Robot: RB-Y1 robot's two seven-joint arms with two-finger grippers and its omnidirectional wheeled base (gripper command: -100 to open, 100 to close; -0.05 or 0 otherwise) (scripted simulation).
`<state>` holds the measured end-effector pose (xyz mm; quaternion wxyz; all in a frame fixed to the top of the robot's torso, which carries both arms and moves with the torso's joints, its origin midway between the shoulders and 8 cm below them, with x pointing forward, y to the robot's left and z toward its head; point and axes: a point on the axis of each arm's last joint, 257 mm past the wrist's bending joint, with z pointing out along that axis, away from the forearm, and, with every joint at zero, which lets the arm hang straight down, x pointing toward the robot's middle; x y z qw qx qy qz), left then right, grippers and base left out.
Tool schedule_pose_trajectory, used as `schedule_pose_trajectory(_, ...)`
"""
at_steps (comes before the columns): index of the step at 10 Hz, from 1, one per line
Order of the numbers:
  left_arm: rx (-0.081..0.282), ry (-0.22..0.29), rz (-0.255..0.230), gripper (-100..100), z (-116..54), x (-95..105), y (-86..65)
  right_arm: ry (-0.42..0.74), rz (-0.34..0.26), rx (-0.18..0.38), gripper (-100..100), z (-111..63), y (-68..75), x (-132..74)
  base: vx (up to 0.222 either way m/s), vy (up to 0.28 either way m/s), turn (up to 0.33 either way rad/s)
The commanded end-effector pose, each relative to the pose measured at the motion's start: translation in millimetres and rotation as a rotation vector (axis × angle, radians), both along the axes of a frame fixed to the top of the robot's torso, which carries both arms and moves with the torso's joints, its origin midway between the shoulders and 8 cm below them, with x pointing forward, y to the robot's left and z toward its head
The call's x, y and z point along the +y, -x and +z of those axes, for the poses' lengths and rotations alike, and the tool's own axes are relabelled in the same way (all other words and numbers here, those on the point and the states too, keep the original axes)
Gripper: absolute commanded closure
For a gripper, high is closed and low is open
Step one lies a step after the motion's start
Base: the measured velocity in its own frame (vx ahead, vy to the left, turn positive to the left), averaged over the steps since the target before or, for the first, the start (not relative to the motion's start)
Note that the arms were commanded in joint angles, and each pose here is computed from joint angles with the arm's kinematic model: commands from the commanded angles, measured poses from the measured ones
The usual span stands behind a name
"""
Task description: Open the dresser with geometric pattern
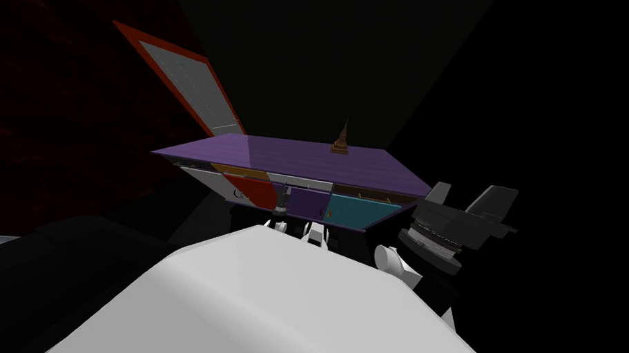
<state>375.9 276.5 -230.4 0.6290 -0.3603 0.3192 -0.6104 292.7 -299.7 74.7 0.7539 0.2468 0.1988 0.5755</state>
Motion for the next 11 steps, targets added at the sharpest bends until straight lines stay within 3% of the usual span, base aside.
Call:
schedule_pose_trajectory(1,0.001,0.000,-0.003,-100,8.3,-0.3,-14.9,0.000,0.000,0.000,0,0.0,0.0,0.0,-0.018,-0.006,0.011)
schedule_pose_trajectory(2,-0.001,0.000,-0.003,-100,7.4,-0.2,-12.4,0.000,0.000,0.000,0,0.0,0.0,0.0,-0.007,-0.003,0.002)
schedule_pose_trajectory(3,0.001,0.000,-0.001,100,1.4,-0.7,-2.9,0.000,0.000,0.000,0,0.0,0.0,0.0,0.012,0.003,-0.022)
schedule_pose_trajectory(8,0.001,0.001,0.005,100,-11.3,-1.9,21.7,0.000,0.000,0.000,0,0.0,0.0,0.0,0.020,0.006,-0.012)
schedule_pose_trajectory(11,0.001,0.000,-0.004,100,-1.3,-0.9,8.6,0.000,0.000,0.000,0,0.0,0.0,0.0,-0.095,-0.024,0.026)
